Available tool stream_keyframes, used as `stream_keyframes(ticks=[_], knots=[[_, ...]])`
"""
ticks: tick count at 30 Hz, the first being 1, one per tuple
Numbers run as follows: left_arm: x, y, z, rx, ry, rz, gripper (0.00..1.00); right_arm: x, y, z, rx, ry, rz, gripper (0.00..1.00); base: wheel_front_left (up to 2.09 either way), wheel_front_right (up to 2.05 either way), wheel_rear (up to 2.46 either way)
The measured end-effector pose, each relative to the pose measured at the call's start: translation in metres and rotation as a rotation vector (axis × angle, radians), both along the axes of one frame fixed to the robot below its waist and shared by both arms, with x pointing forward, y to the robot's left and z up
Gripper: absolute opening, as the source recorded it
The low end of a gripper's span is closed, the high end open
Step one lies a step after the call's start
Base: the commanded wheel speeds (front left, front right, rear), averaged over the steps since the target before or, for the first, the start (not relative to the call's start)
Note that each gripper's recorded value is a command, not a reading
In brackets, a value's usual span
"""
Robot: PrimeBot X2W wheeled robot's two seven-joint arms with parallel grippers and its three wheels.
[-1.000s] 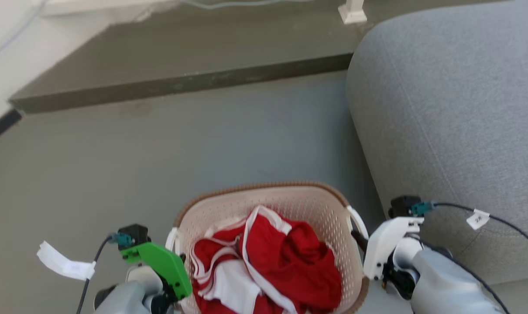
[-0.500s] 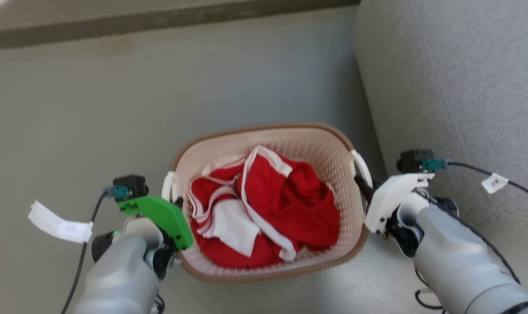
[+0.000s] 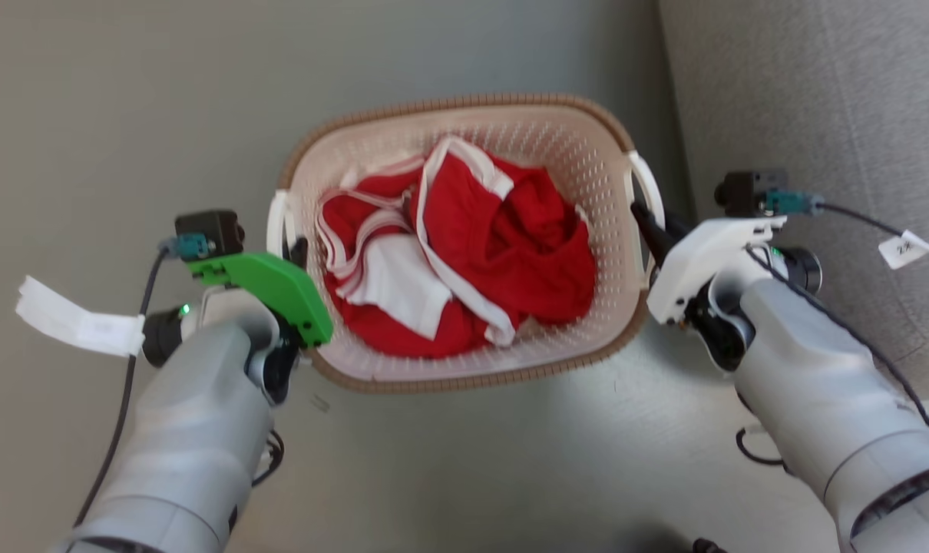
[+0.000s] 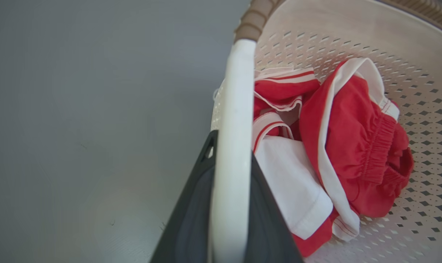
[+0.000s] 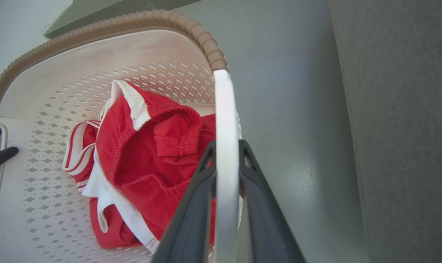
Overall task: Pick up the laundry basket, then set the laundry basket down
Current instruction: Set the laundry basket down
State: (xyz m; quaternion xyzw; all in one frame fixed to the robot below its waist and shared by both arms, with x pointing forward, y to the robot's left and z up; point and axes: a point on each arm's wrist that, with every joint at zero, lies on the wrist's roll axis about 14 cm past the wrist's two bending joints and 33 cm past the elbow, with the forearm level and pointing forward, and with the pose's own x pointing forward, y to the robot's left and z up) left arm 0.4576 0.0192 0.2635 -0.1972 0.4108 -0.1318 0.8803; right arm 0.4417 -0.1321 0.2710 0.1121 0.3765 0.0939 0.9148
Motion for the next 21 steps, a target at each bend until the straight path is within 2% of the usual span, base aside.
stream_keyframes(ticks=[10,21], knots=[[0.036,0.001,-0.028,0.018,-0.032,0.016,0.00,0.034,0.002,-0.028,-0.025,-0.019,0.051,0.00,0.00,0.00,0.00],[0.046,0.010,-0.068,0.028,0.001,0.056,0.00,0.047,0.009,-0.065,-0.035,0.004,0.100,0.00,0.00,0.00,0.00]])
